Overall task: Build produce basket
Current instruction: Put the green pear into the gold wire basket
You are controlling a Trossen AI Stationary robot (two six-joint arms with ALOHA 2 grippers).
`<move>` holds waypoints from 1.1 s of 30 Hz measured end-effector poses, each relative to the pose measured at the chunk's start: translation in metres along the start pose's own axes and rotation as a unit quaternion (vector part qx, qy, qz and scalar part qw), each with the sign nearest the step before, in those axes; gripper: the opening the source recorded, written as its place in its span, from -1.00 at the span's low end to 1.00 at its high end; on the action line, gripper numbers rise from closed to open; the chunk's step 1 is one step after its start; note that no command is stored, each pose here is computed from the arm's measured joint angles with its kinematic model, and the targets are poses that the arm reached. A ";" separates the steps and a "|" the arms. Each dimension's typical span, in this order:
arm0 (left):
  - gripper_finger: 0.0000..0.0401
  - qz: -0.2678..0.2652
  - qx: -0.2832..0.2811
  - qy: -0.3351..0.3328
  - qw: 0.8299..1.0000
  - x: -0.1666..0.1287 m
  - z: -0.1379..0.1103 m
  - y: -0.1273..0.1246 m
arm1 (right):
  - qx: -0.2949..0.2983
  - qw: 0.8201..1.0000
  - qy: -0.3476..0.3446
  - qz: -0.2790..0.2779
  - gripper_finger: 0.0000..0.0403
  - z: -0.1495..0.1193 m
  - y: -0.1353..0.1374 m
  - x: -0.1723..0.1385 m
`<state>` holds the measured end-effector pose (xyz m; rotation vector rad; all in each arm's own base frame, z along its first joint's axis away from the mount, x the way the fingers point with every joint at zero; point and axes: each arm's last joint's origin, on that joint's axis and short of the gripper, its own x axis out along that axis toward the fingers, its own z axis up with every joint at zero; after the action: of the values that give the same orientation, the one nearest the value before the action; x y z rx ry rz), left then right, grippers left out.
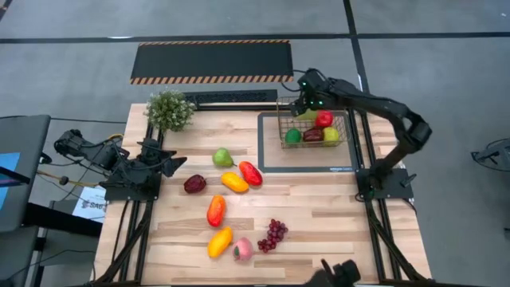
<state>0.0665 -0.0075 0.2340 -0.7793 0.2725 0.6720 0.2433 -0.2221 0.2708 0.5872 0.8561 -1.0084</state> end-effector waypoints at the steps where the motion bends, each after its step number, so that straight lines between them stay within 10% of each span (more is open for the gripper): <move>1: 0.92 0.000 -0.002 0.000 1.000 0.000 0.000 0.000 | 0.008 1.000 0.006 -0.005 0.44 0.001 -0.002 0.009; 10: 0.92 0.000 -0.009 -0.001 1.000 0.000 0.000 0.000 | 0.036 0.998 0.036 -0.024 0.44 0.000 -0.005 0.043; 33: 0.92 0.005 -0.005 0.001 1.000 0.000 0.000 0.001 | 0.057 0.998 0.027 -0.010 0.80 0.000 -0.010 0.012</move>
<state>0.0656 -0.0071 0.2330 -0.7883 0.2750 0.6833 0.2375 -0.2322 0.2604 0.7068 0.8573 -1.0686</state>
